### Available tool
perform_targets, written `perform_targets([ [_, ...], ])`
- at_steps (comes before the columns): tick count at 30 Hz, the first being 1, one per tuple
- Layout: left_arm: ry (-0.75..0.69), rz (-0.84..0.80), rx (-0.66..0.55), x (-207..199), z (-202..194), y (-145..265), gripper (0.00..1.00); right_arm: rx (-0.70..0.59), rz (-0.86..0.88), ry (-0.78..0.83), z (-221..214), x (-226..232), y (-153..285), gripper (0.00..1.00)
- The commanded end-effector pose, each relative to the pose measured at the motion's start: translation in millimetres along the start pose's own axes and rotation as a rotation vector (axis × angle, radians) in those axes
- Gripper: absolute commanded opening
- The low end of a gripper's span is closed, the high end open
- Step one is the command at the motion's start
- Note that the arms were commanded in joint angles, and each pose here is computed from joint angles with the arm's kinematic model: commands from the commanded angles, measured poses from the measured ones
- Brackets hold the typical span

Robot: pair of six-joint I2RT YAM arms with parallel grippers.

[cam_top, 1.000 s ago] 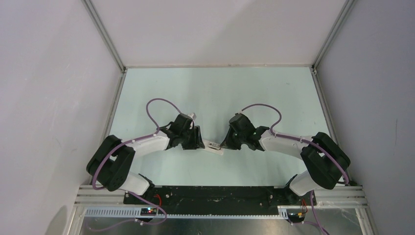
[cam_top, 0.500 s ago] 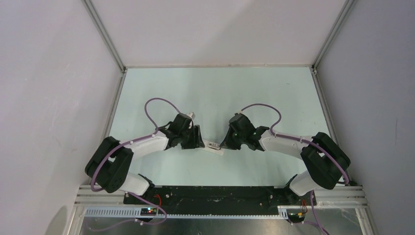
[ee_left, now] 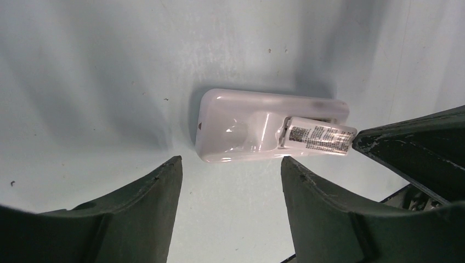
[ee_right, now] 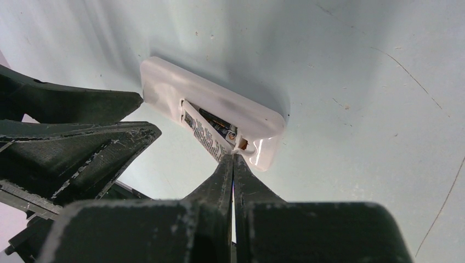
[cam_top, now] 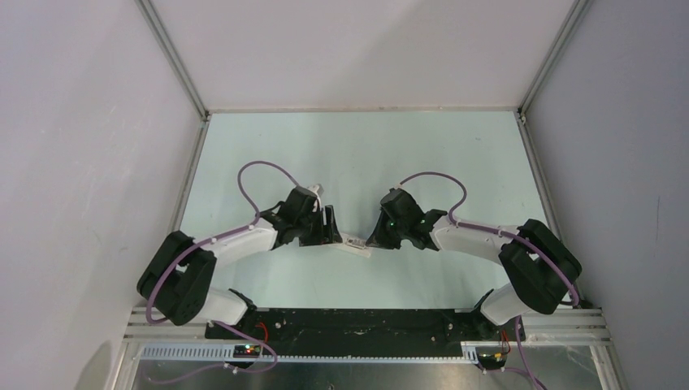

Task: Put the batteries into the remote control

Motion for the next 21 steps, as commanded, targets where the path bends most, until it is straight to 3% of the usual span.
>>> perform_targets([
  [1,-0.032,-0.018,-0.013,-5,10,-2,0.71,-0.006,0.005,0.013,1,-1,-3,0.00],
  [21,-0.018,-0.057,0.020,-10,10,-13,0.77,0.009,0.002,0.021,-1,0,-10,0.00],
])
Point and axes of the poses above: each gripper's point midway between its finger pads, its own y axis back along the fingers, its own x axis along the line the jaws close on, z = x × y, the point moved 9 cm from there along y, back along the fingers, and after that the axes turned 6 degrees about y, right-handed, at the moved point
